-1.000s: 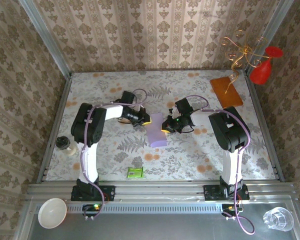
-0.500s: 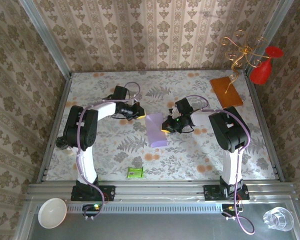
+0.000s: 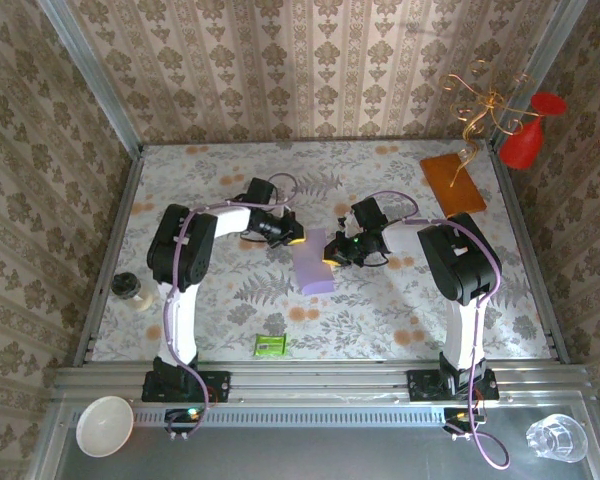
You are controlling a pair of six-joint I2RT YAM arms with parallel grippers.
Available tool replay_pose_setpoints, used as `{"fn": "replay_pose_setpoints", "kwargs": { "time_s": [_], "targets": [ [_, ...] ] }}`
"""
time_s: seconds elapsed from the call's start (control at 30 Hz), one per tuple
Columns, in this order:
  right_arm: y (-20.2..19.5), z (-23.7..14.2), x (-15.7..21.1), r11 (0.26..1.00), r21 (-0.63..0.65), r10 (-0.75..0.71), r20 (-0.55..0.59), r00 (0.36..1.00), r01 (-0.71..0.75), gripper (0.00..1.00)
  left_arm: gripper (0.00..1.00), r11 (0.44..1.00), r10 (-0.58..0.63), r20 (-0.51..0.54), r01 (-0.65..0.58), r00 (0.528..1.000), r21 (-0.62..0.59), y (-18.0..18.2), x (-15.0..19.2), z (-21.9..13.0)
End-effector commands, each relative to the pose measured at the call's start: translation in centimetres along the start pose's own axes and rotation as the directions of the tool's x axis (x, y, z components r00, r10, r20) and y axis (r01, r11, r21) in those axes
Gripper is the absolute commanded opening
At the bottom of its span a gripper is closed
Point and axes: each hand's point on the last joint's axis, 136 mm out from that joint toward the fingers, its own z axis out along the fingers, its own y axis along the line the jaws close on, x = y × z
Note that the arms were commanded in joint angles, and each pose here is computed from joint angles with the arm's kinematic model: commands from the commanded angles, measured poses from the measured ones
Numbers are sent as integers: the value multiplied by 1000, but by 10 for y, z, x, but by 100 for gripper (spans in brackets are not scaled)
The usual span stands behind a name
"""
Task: Fold a paper plane with a square sheet of paper (pick it up from the middle)
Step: First fold the square sheet of paper in half at the center of the table.
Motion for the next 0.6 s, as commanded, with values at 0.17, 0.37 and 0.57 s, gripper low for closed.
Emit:
{"fn": "replay_pose_setpoints", "kwargs": {
  "time_s": [0.17, 0.37, 0.57],
  "targets": [
    [-148, 3, 70, 851, 486, 259, -65, 964, -196, 7, 3, 986, -122, 117, 134, 986, -99, 66, -41, -33],
    [-149, 3, 70, 850, 488, 261, -62, 963, -199, 7, 3, 996, -50, 152, 60, 987, -63, 18, -44, -53],
    [-148, 4, 72, 854, 481, 263, -70, 962, -199, 6, 2, 999, -3, 103, 7, 995, -40, -28, 10, -31]
  ]
}}
